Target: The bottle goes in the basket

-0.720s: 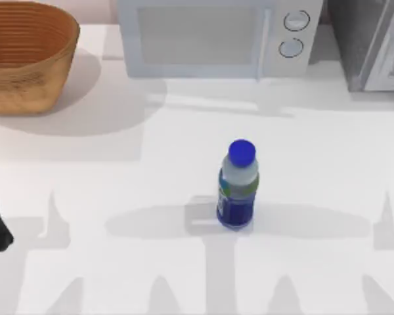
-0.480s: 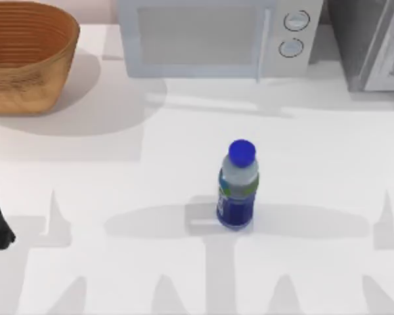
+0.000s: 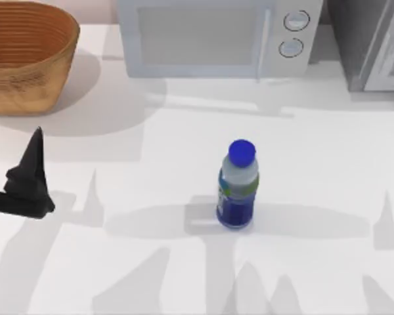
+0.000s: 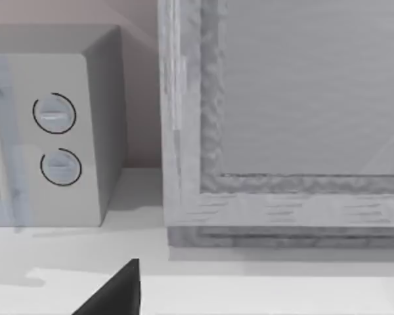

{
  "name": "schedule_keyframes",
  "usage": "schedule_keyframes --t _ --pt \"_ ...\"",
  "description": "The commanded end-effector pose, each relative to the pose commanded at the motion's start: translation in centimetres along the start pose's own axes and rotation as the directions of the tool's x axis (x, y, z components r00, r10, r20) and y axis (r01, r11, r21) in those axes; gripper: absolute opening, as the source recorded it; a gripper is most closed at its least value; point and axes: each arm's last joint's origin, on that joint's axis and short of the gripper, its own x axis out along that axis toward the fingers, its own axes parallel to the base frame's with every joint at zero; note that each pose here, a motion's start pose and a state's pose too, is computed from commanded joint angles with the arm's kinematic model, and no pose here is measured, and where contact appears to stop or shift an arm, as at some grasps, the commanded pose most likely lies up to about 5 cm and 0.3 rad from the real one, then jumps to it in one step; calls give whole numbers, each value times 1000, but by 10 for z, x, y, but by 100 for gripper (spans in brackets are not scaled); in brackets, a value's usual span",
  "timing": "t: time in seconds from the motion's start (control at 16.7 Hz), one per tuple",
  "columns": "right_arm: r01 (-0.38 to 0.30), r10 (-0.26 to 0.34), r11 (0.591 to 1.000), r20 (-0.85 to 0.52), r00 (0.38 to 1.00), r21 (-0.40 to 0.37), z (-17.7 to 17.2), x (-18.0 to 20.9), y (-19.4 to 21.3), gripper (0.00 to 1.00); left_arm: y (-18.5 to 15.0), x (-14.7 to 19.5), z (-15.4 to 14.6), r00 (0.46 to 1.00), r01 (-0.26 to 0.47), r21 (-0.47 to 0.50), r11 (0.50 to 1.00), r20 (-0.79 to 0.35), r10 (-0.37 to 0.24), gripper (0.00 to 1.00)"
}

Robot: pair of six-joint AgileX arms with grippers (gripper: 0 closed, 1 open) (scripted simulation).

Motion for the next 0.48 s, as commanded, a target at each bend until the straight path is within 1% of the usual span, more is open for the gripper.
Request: schedule_keyframes --t 0.24,0.48 --pt "0 0 1000 0 1000 0 0 0 0 100 -29 38 0 985 173 -17 985 9 -173 100" --pt "0 0 1000 0 1000 0 0 0 0 100 -69 71 -21 944 330 -22 944 5 -330 100"
